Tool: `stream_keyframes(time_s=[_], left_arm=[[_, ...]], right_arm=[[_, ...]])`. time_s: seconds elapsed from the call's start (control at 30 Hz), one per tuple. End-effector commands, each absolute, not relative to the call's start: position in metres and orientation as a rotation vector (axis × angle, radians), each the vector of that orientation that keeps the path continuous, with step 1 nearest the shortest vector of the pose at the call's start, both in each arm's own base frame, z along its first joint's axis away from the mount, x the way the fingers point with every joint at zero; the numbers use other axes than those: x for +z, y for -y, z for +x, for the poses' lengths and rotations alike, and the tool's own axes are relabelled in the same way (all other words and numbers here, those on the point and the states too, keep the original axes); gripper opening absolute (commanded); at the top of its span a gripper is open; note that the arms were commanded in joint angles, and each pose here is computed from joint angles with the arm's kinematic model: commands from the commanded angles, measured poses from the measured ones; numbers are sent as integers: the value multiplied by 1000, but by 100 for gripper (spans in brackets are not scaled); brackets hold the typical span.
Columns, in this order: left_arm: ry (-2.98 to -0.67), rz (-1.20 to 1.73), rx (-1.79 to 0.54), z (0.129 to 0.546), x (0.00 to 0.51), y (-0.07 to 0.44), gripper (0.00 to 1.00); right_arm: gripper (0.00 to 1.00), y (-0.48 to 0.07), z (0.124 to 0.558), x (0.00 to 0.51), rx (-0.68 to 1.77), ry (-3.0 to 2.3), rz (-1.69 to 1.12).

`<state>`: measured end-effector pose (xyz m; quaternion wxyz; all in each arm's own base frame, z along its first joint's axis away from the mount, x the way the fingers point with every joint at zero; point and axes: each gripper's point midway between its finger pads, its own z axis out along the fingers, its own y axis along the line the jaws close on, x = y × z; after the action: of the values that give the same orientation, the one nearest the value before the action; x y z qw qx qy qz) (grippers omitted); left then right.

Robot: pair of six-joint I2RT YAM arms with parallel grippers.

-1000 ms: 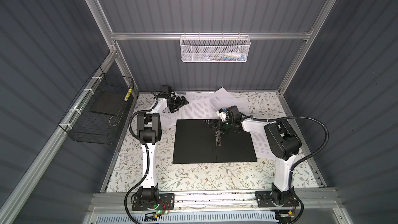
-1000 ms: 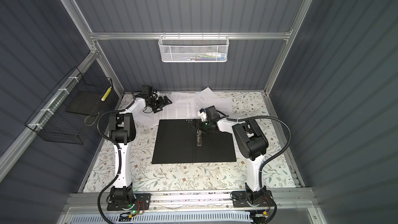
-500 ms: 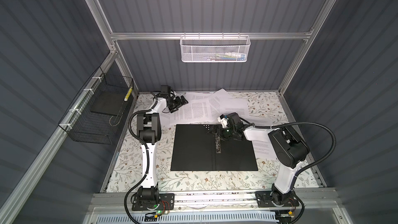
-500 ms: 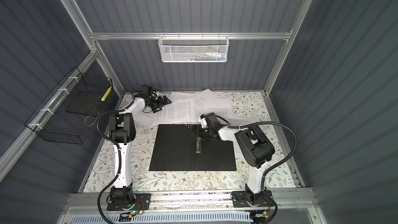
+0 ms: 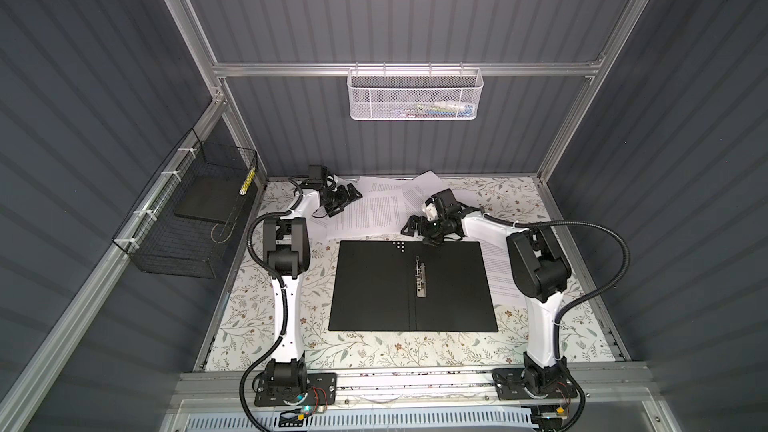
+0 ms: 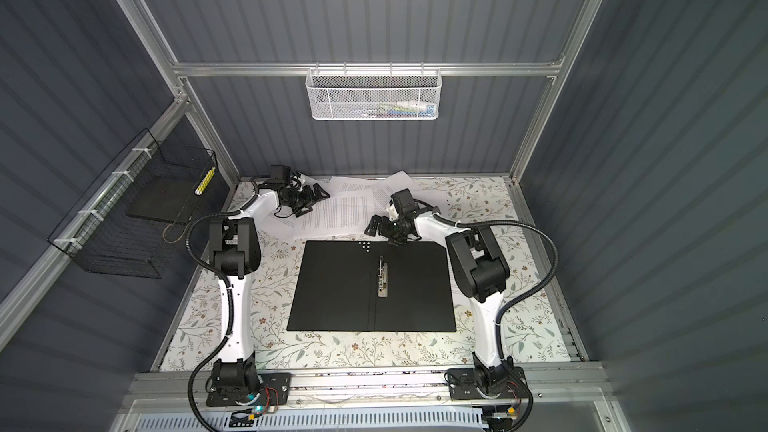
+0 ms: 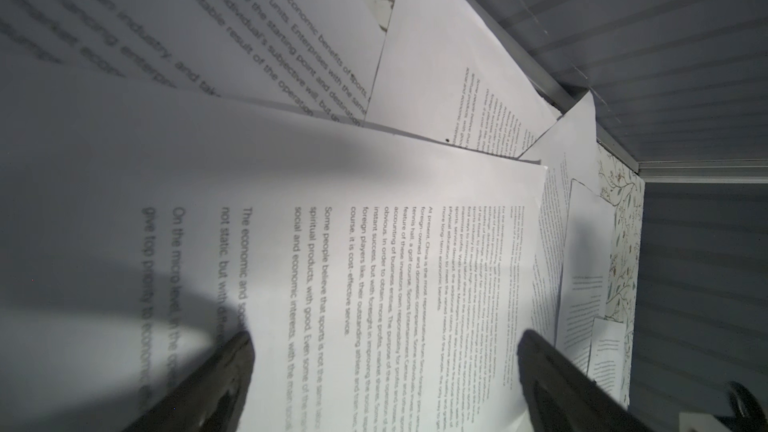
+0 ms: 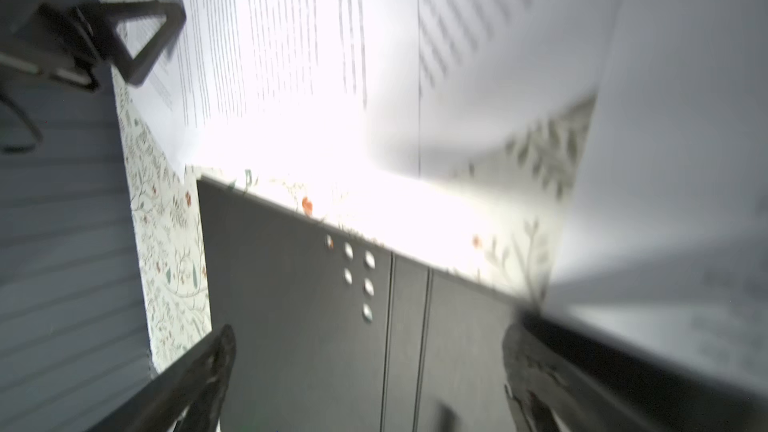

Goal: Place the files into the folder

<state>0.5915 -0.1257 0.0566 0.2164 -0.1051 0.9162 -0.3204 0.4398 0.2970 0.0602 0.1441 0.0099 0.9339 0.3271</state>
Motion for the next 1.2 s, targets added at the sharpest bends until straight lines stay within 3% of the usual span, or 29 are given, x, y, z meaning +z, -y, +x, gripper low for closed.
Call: stream_keyframes(time_s=[0.0,0.23,0.77,1.17], left_arm=[[-2766,-461,-843,545,-13,116,100],[-2777,-453,-865,538,-11,123,100],[-2907,-450,-862,502,-32,166,100],[-2943,-553,-804,500,-48,171,100]], right_arm=[[99,-295,450,54,882,-2754,30],[99,-311,490,43,926,-2760,60],[99,-311,494,19,927,-2803,187],[99,-331,508,67,1158,-2624,92]])
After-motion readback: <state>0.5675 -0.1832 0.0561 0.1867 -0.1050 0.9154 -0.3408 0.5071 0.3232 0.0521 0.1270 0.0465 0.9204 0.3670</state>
